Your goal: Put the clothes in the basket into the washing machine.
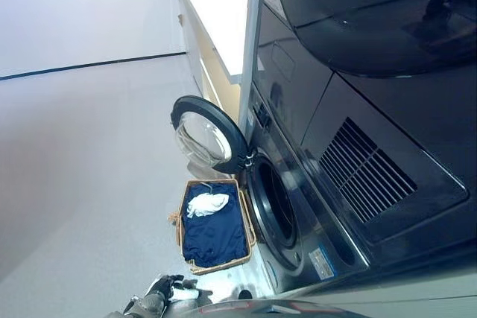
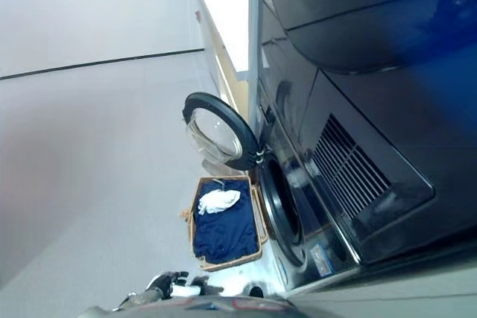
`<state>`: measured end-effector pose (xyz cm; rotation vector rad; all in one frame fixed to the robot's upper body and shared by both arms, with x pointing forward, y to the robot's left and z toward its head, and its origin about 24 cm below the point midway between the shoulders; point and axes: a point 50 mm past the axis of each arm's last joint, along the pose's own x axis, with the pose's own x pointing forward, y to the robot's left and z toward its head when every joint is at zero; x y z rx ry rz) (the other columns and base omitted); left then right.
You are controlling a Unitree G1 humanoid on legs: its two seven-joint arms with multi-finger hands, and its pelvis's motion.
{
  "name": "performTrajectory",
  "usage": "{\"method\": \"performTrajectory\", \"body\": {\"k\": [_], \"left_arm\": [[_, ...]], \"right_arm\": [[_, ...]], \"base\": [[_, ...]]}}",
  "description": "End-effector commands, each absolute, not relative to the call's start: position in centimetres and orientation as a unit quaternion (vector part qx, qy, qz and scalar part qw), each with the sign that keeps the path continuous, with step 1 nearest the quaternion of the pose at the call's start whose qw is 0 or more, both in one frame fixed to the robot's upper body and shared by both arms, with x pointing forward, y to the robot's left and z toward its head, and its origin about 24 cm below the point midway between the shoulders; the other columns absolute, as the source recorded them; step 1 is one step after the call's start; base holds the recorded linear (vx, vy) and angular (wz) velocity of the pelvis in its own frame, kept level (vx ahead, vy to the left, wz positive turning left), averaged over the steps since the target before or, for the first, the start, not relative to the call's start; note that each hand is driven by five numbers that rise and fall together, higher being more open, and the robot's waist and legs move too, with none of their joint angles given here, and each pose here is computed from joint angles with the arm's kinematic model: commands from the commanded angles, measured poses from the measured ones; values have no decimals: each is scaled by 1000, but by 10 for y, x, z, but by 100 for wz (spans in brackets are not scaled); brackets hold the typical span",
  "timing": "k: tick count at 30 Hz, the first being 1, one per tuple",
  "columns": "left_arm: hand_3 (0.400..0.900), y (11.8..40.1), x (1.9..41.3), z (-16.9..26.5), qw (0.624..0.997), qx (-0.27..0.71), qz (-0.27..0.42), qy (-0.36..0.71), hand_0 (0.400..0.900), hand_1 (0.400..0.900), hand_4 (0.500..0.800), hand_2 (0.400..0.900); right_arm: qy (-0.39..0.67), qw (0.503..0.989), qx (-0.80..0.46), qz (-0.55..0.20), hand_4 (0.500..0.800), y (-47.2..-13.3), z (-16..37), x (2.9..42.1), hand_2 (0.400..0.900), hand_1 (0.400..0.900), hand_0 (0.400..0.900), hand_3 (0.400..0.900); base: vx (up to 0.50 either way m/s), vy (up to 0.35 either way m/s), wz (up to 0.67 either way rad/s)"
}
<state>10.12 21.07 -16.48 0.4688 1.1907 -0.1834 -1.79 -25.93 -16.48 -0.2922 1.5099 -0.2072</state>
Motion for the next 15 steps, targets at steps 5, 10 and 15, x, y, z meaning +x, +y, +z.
{"method": "performTrajectory", "body": {"k": [5,10,15], "left_arm": [[900,235,86,-163,789,229,-40,569,900,900,800,900],[900,239,110,-156,796,292,-49,527,900,900,800,900],[900,271,149,-132,824,322,42,465,900,900,800,900]], "right_arm": [[618,762,-163,-99,800,-275,-159,26,900,900,900,900],[594,780,-177,-90,800,-274,-158,47,900,900,900,900],[530,817,-222,-35,800,-260,-152,101,900,900,900,900]], "base": [[292,215,-95],[235,349,-97],[-127,147,-136]]}}
